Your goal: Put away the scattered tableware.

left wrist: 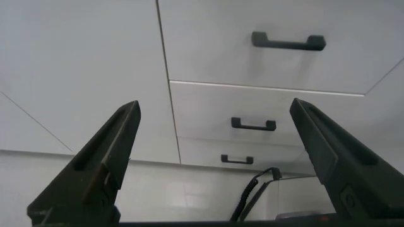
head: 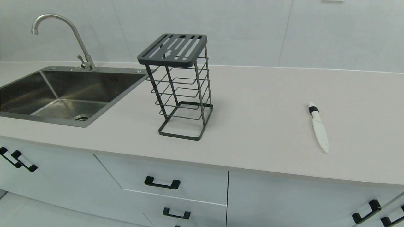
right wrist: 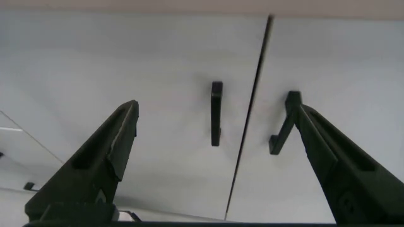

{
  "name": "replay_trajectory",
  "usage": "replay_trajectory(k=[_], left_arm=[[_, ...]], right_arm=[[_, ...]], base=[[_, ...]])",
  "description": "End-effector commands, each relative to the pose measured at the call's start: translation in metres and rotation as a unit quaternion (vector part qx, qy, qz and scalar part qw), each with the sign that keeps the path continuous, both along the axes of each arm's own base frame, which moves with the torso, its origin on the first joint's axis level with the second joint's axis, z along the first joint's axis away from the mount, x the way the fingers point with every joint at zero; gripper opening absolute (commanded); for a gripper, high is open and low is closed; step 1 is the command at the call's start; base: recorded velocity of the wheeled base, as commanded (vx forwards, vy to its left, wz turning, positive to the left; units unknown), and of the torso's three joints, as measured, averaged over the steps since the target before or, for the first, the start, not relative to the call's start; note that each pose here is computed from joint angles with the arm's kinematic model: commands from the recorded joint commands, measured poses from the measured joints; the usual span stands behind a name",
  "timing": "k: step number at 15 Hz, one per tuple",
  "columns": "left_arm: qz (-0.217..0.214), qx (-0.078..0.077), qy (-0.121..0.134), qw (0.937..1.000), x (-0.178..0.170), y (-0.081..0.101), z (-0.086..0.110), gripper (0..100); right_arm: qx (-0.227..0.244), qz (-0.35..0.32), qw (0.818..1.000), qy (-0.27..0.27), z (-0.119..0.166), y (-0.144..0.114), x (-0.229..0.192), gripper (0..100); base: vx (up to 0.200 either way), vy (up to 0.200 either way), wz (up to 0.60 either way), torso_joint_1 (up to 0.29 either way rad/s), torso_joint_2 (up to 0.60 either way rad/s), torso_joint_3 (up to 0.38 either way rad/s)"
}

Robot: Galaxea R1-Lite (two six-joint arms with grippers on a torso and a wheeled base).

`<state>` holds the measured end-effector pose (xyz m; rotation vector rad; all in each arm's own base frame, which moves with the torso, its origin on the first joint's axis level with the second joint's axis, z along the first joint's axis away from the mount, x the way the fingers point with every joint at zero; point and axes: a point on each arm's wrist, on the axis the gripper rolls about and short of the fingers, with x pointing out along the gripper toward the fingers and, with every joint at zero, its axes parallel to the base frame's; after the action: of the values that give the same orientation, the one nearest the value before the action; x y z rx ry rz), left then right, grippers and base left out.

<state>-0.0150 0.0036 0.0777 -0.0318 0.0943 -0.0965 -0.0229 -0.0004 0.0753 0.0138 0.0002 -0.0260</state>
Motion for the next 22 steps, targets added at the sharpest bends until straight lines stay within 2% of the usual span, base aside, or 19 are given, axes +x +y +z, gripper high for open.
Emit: replay_trajectory(k=[1,5,21,22], left_arm=[[0.0,0.0,0.001,1.0,0.0001,0.0,-0.0001,100],[0.0,0.0,0.001,1.0,0.0001,0.0,-0.0001,100],[0.0,-0.001,0.001,1.0,0.0001,0.0,-0.0001,100],[0.0,-0.001,0.001,1.0,0.0001,0.0,-0.0001,100]], right_arm=[[0.0,0.0,1.0,0.001,0.0,0.0,0.0001,100],[0.0,0.0,1.0,0.001,0.0,0.0,0.0001,100],[0.002,0.0,1.0,0.001,0.0,0.0,0.0001,100],[0.002,0.0,1.0,0.0,0.0002,0.0,0.0001,100]], base=[[0.0,0.0,0.0,0.237,-0.5,-0.212],[0.0,0.0,0.0,0.382,-0.47,-0.235],[0.0,0.0,0.0,0.286,-0.54,-0.261],[0.0,0.0,-0.6,0.207,-0.42,-0.198]])
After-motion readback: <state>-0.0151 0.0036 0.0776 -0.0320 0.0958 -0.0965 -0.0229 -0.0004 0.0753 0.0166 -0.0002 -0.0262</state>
